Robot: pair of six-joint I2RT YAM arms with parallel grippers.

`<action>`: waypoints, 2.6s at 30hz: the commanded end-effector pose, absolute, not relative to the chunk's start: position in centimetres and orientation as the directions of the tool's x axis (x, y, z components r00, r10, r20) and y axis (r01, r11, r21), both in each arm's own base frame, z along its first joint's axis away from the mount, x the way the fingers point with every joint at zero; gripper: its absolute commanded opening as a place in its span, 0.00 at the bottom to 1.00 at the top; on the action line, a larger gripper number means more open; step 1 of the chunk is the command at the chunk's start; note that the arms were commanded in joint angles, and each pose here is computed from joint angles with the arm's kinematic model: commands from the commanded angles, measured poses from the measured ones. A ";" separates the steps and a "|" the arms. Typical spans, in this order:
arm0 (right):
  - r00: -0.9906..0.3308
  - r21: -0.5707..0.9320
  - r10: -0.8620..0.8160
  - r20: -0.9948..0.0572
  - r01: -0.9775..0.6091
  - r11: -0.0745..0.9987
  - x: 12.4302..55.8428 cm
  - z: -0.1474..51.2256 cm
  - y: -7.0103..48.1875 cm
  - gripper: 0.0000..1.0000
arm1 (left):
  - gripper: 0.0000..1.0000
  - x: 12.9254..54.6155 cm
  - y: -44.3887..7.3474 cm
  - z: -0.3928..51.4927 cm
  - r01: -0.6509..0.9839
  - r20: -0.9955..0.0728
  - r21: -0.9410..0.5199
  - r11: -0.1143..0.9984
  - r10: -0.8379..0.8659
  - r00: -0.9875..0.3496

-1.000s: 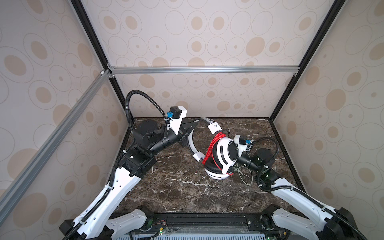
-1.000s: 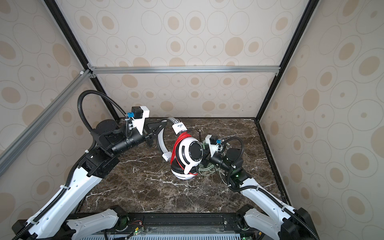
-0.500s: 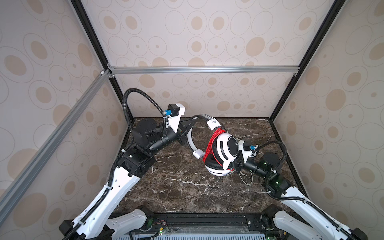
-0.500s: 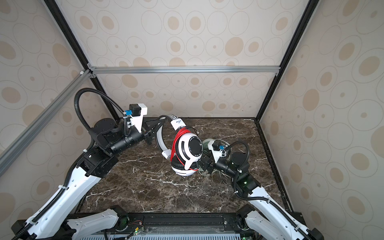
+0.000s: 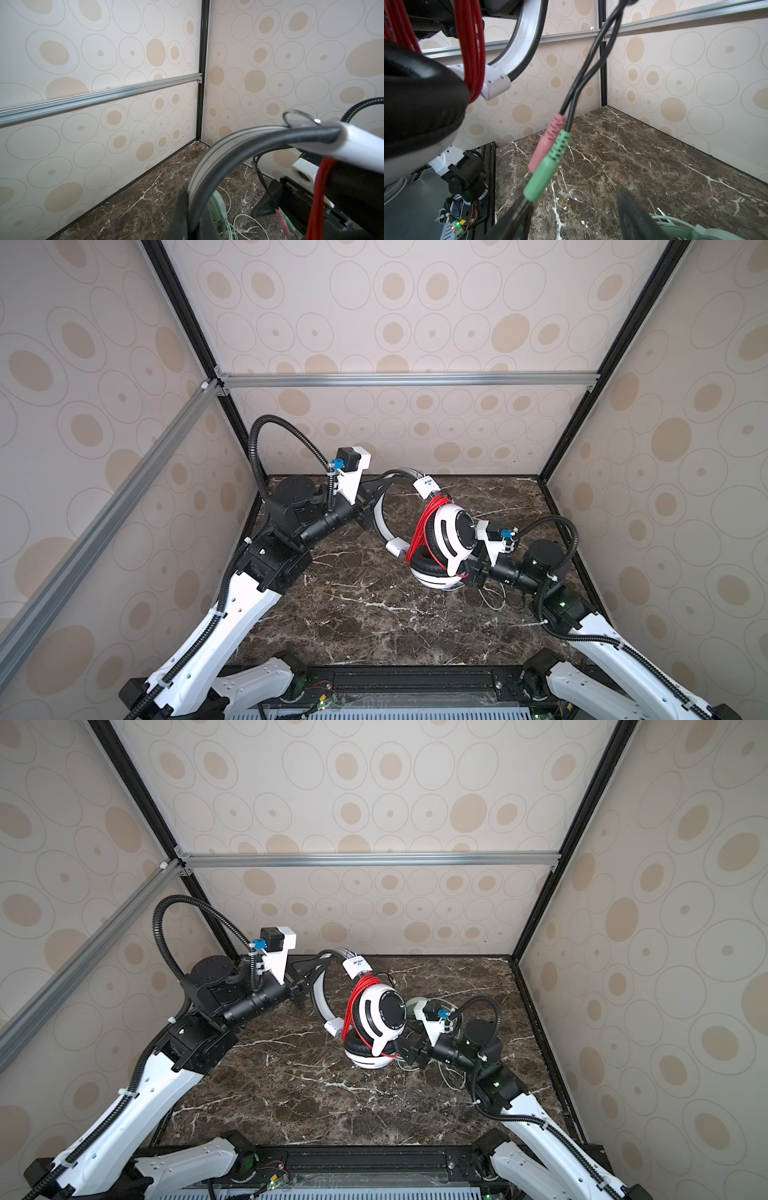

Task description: Wrap the headphones

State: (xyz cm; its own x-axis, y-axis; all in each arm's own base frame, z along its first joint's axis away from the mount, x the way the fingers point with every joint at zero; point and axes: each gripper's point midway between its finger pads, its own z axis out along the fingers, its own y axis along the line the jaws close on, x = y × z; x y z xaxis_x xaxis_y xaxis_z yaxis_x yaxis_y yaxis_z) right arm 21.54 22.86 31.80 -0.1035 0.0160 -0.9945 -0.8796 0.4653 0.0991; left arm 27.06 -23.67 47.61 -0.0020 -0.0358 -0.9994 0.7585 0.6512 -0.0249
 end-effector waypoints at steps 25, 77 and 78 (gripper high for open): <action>-0.101 0.112 0.052 -0.994 -0.947 0.303 18.1 36.2 23.5 0.69 | 0.00 26.2 -23.2 52.0 0.760 -0.989 -0.021 0.650 -0.123 0.078; -0.152 0.177 0.099 -0.983 -0.923 0.341 22.0 36.7 24.9 0.07 | 0.00 26.8 -23.8 51.0 0.768 -0.991 -0.049 0.639 -0.128 0.043; -0.156 0.180 0.094 -0.983 -0.921 0.346 22.1 36.4 24.9 0.05 | 0.00 26.9 -23.8 51.1 0.767 -0.990 -0.053 0.639 -0.133 0.042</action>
